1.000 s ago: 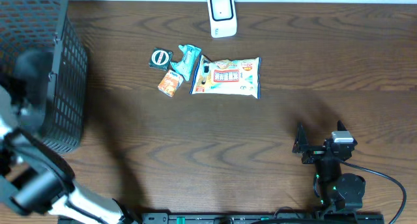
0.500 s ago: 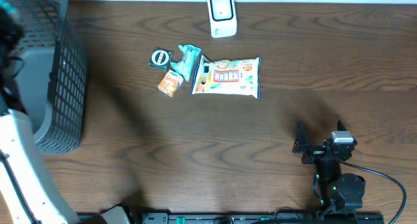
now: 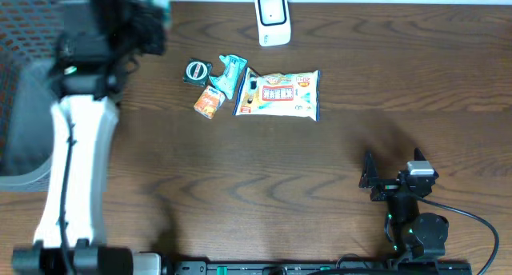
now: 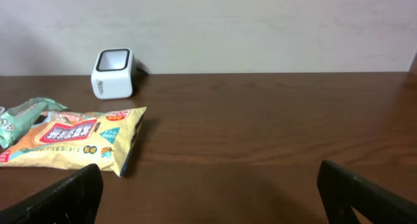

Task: Scan the item barcode
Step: 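Carry the light-green pack toward the scanner and drop it on the table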

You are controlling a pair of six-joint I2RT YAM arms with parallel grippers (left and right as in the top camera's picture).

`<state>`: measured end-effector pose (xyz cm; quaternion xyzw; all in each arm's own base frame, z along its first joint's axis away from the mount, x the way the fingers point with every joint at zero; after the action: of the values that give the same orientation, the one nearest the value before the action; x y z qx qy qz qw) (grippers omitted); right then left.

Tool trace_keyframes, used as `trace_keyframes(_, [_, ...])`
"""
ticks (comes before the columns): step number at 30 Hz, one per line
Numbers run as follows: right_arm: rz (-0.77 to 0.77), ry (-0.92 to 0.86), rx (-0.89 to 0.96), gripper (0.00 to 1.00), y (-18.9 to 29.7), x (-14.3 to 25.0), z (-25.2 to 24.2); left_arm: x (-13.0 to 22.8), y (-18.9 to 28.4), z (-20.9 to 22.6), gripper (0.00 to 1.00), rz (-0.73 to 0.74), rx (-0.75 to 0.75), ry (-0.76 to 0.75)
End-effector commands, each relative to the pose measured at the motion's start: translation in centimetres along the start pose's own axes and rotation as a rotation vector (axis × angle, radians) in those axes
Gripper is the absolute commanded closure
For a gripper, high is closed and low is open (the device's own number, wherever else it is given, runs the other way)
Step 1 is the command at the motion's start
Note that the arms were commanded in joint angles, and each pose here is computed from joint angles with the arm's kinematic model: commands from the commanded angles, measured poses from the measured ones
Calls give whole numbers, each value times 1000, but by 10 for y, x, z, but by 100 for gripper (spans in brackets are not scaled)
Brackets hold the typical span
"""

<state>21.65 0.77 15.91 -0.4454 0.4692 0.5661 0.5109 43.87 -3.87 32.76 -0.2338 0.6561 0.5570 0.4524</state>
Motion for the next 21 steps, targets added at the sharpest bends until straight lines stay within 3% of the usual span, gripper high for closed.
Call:
trace_keyframes(1, [2,-7,7,1,0,1,-2,26,-32,1,92,128,-58,-122])
trace_keyframes(8, [2,-7,7,1,0,1,-2,98,-85,12,92,413,-139,-120])
trace_keyframes(13, [2,-7,7,1,0,1,-2,155,-120,10,92,576,-130,23])
trace_keyframes(21, [2,-7,7,1,0,1,-2,192,-123,4,92,716,-139,142])
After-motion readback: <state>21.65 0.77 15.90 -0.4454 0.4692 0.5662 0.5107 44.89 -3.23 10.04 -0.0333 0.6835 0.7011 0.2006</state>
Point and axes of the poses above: each gripper's point midway between its finger pads, its own y axis back along the fingers, its own z axis along the line the jaws close on, x = y × z, the point moved 3 cm from there along y, back along the fingers, and after that the axes turned 7 degrees about -y, right-handed, at the moved point
